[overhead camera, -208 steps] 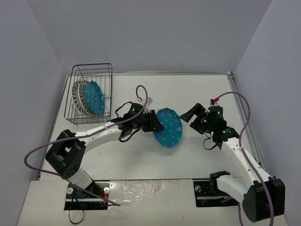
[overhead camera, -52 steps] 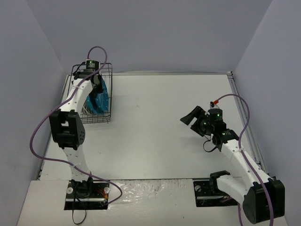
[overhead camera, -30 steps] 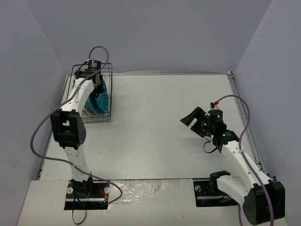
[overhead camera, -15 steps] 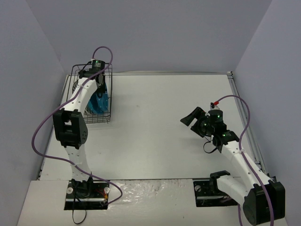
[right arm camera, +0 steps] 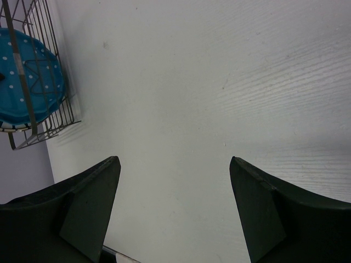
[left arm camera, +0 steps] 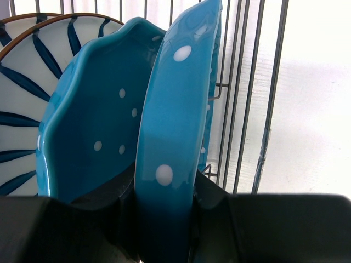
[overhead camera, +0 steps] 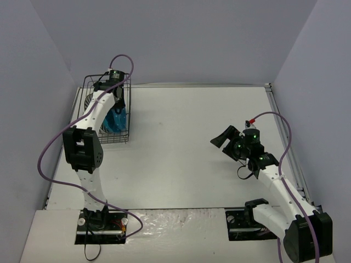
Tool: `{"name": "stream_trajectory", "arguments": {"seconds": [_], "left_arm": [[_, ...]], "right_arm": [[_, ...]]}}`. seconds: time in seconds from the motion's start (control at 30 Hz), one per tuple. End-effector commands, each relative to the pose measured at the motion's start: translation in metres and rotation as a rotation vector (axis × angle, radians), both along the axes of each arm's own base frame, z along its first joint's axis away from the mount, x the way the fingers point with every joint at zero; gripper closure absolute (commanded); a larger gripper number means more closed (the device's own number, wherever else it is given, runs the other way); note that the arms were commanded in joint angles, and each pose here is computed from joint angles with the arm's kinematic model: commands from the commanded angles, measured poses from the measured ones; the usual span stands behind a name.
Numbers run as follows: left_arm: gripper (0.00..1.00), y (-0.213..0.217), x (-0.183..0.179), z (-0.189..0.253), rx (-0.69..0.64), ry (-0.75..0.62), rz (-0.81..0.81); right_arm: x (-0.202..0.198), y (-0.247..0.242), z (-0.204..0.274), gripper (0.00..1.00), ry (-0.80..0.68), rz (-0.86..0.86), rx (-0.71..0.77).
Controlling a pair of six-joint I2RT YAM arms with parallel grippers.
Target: Load the plates into the dish rack
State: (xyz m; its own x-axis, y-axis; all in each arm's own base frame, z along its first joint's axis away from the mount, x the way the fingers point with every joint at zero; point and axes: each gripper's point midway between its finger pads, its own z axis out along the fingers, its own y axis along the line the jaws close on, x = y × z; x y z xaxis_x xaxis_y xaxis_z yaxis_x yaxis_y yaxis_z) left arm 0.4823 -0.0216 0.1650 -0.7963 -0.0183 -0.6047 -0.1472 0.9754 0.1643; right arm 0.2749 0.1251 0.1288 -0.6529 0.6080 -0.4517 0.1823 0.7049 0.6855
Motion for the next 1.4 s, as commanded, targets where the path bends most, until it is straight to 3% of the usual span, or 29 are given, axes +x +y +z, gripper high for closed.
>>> {"name": "stream_trajectory", "arguments": {"seconds": [0.0,0.8,1.03,1.37], "left_arm": [[1.0,0.029,0.005,0.022,0.107,-0.055,0.067],[1.0,0.021,-0.008,0.004,0.08,-0.025,0.09],[0.8,0.021,-0.01,0.006,0.072,-0.012,0.103],[0.74,0.029,-0.014,0.025,0.105,-0.037,0.14]], "right_arm": [[0.006,0.006,0.017,0.22,-0.073,0.019,0.033],[0.003,0.007,0.016,0.22,-0.072,0.031,0.038],[0.002,0.007,0.015,0.23,-0.071,0.03,0.037],[0.003,0.008,0.016,0.23,-0.071,0.035,0.037]]}}
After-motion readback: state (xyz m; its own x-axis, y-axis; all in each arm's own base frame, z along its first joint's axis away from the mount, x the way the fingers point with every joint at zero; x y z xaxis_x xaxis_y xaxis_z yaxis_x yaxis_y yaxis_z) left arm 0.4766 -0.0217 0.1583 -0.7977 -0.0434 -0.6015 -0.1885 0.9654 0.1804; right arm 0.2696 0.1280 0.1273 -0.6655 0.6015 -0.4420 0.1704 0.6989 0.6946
